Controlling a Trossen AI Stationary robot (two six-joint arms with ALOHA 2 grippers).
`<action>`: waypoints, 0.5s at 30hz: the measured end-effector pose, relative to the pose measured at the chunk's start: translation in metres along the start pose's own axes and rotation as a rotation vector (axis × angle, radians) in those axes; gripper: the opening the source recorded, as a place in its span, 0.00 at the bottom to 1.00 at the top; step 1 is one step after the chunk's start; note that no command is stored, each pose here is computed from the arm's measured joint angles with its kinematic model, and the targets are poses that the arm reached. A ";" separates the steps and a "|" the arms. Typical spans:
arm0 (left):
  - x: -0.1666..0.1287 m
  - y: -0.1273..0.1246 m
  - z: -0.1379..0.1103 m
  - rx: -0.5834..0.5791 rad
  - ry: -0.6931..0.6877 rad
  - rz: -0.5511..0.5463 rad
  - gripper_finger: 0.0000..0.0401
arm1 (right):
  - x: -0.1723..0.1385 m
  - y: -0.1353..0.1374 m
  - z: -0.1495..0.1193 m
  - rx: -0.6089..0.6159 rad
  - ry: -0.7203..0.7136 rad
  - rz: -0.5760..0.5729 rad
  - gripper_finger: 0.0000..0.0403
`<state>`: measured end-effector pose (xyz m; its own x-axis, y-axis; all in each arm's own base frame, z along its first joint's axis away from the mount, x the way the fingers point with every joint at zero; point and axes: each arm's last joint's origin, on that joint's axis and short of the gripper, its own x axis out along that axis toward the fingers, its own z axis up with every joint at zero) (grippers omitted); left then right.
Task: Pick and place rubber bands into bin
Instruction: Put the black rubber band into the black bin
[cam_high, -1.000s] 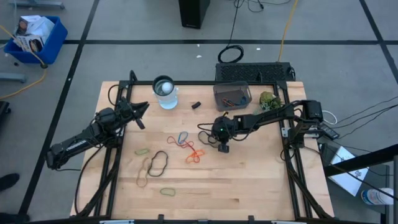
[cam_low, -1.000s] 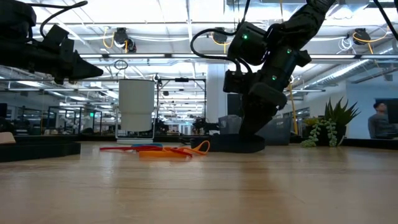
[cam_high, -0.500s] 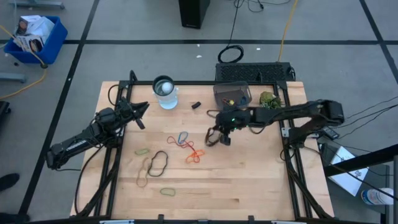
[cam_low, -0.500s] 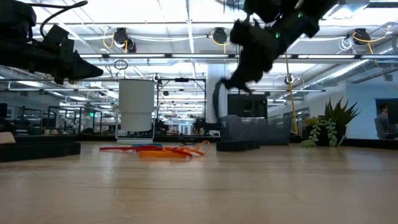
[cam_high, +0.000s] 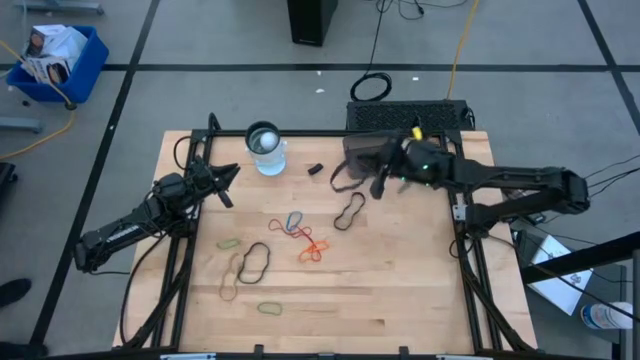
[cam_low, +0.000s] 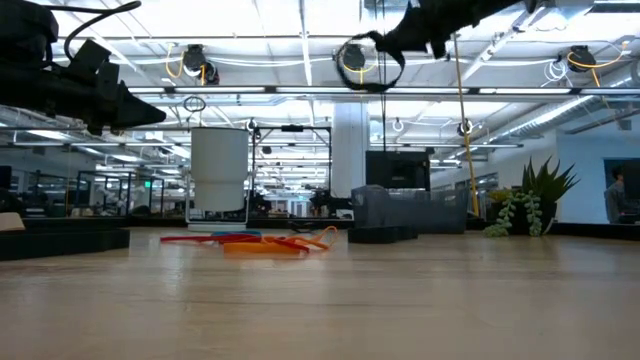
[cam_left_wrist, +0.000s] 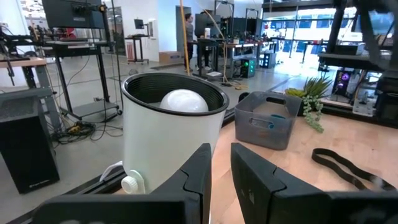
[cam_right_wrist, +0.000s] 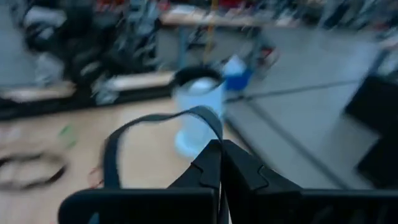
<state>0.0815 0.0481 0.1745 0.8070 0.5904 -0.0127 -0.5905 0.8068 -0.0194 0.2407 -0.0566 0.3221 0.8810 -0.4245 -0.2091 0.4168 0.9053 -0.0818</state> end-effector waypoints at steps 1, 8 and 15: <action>0.000 0.000 0.000 0.000 0.000 0.000 0.17 | -0.001 -0.003 0.004 -0.002 -0.030 -0.022 0.00; 0.000 0.000 0.000 0.000 0.000 0.000 0.17 | -0.002 -0.028 0.015 -0.007 -0.133 -0.162 0.00; 0.000 0.000 0.000 0.009 0.000 0.000 0.17 | 0.018 -0.058 -0.005 -0.008 0.008 -0.277 0.00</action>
<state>0.0815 0.0482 0.1745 0.8069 0.5905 -0.0127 -0.5906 0.8069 -0.0104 0.2311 -0.1163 0.3179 0.7317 -0.6559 -0.1855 0.6398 0.7548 -0.1449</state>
